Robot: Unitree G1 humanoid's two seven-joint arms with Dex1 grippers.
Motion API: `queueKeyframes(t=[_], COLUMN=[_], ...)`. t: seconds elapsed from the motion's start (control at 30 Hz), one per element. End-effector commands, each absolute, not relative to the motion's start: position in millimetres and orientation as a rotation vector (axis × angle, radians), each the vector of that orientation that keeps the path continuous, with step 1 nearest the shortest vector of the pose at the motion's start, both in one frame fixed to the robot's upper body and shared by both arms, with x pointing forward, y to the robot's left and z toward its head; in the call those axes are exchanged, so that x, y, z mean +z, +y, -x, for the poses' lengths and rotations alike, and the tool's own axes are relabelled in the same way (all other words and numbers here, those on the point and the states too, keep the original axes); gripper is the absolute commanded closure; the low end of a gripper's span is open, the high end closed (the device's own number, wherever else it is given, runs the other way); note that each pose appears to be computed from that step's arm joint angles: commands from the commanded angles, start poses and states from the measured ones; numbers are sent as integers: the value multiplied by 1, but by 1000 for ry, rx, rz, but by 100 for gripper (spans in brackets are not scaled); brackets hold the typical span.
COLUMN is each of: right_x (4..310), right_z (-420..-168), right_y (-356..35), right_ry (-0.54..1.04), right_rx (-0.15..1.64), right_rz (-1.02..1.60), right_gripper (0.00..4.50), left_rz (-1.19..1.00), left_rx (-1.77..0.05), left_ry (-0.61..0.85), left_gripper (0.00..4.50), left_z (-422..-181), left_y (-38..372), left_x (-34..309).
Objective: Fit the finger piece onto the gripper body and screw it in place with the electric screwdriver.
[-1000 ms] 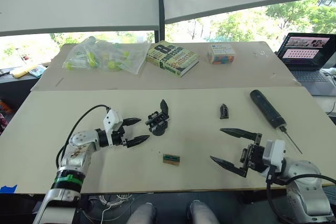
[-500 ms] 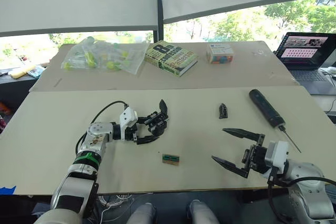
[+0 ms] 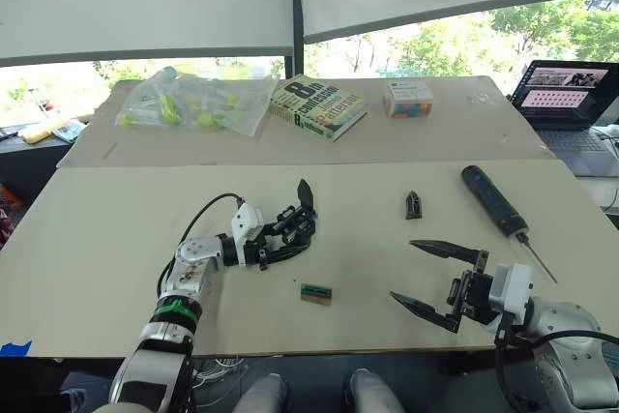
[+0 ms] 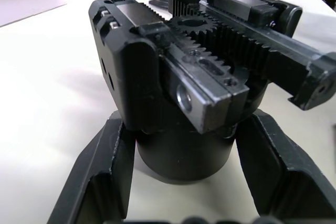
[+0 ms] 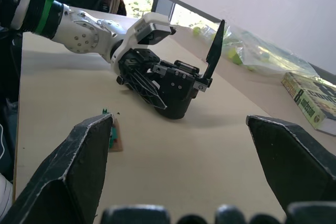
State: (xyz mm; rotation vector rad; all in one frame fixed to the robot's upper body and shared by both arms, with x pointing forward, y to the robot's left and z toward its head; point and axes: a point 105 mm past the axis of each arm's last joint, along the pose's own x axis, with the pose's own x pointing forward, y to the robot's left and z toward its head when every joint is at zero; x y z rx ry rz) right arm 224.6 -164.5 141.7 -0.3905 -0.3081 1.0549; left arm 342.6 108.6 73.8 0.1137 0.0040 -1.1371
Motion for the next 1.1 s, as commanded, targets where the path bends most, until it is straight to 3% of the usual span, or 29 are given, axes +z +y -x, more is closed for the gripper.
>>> queueKeyframes(t=[0.03, 0.3, 0.5, 0.8, 0.87, 0.97, 1.1], right_x=[150, 148, 151, 152, 152, 153, 153], right_z=[-222, -221, -222, -223, -223, -223, -224], right_y=[-165, -166, -163, -163, -163, -163, -162], right_ry=[-358, -350, -349, -352, -351, -351, -351], right_rx=[1055, 1064, 1090, 1091, 1088, 1085, 1090], right_rz=[406, 404, 402, 402, 401, 402, 404], right_gripper=[0, 0, 0, 0, 0, 0, 0], left_rz=[-162, -77, -46, -70, -66, -45, -51], left_rx=[-1003, -802, -799, -771, -773, -777, -806], left_ry=[-101, -54, -13, 36, 37, 46, 68], left_gripper=[222, 222, 222, 222, 119, 2, 2], left_z=[-347, -336, -322, -323, -323, -323, -322], left_y=[108, 98, 82, 89, 89, 89, 98], left_x=[103, 95, 82, 74, 74, 74, 78])
